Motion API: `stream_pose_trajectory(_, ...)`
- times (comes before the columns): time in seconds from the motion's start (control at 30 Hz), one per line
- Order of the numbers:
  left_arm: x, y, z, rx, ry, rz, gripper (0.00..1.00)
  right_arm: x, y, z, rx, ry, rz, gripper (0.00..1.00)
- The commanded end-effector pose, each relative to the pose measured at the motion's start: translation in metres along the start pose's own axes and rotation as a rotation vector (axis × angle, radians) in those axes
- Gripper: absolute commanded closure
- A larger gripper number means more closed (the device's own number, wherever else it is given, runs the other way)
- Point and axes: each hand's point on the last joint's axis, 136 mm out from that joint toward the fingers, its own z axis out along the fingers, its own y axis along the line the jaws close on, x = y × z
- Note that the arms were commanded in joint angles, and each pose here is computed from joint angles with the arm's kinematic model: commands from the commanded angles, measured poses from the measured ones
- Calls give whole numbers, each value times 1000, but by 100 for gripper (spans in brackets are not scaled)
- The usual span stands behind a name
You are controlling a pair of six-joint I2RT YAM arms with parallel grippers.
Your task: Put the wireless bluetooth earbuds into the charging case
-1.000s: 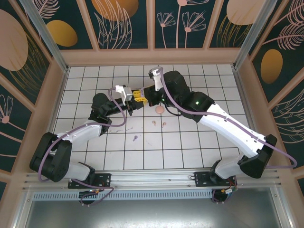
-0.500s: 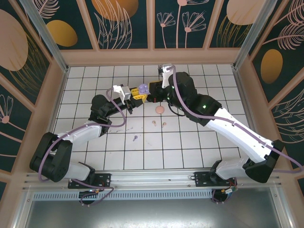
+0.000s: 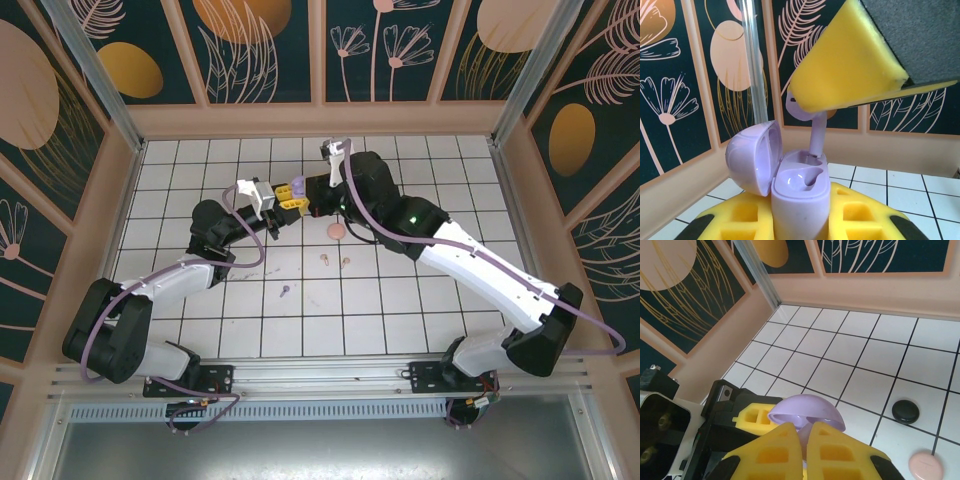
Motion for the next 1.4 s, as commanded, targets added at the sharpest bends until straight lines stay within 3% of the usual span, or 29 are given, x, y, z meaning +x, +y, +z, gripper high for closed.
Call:
stream_pose_trajectory(0.0, -6, -6, 1, 26, -25, 28, 100, -6, 9, 0, -36, -21, 20, 96)
stream_pose_trajectory(0.83, -1, -6, 5, 48, 23, 31, 100, 38, -3, 32, 45, 169, -90, 95)
stream_pose_trajectory(0.93, 3, -6, 4, 51, 28, 20, 100, 39, -4, 37, 57, 186, -87, 83)
stream_pose_trajectory(1.0, 5, -6, 4, 49, 28, 11, 100, 32, -4, 34, 67, 170, -76, 63)
stream_pose_trajectory(1.1, 7, -7, 2, 44, 23, 4, 100, 11, -4, 19, 66, 115, -42, 45)
stream_pose_trajectory(1.23, 7, -8, 0, 41, 8, -7, 100, -22, 0, -15, 29, 10, 26, 31)
stream_pose_trajectory(1.37, 9, -6, -2, 23, 1, -15, 100, -41, -4, -44, 0, -66, 99, 27)
